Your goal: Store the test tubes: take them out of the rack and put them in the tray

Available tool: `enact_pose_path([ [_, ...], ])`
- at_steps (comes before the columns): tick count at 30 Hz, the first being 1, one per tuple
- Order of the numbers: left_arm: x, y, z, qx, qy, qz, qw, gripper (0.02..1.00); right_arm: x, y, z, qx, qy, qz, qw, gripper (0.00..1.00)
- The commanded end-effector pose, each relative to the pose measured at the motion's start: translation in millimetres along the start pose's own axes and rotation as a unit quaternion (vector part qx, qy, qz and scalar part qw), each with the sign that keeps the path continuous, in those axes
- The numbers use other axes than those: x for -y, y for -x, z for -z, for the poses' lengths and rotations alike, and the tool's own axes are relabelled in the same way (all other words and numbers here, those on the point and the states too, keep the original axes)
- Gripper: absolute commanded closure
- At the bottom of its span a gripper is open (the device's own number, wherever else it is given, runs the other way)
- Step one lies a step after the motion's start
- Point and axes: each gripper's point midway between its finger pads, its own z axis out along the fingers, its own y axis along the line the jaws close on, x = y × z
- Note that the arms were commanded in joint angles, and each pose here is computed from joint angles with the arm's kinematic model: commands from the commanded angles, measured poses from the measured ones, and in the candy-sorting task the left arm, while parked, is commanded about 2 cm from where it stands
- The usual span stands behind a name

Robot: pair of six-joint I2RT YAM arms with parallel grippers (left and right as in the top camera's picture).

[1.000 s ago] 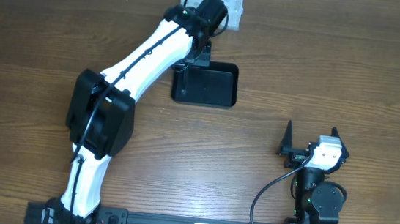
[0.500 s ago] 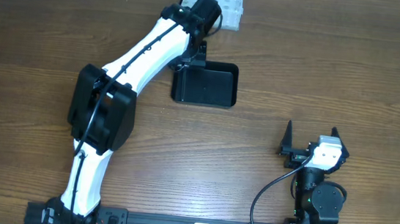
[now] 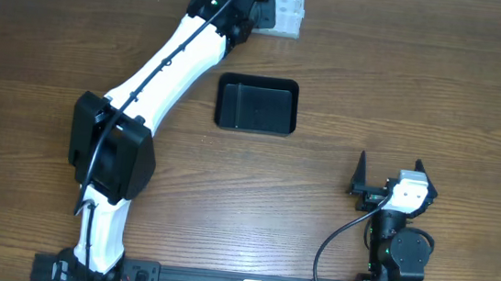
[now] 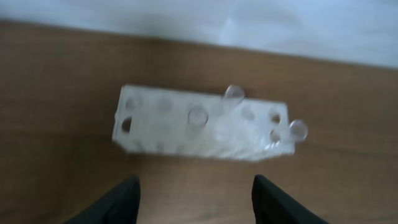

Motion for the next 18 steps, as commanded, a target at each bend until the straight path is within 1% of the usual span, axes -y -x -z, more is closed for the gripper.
enact_pose_path([
  [1, -8, 17, -12, 0.039, 0.019, -0.012, 0.999, 0.441, 1, -2, 0, 0.000, 0.000, 0.002, 1.000, 0.007],
  [11, -6, 2, -59, 0.045, 0.021, -0.035, 0.998, 0.452, 1, -2, 0, 0.000, -0.001, 0.002, 1.000, 0.007],
  [18, -7, -1, -77, 0.054, 0.020, -0.030, 0.998, 0.483, 1, -2, 0, 0.000, -0.001, 0.002, 1.000, 0.009],
])
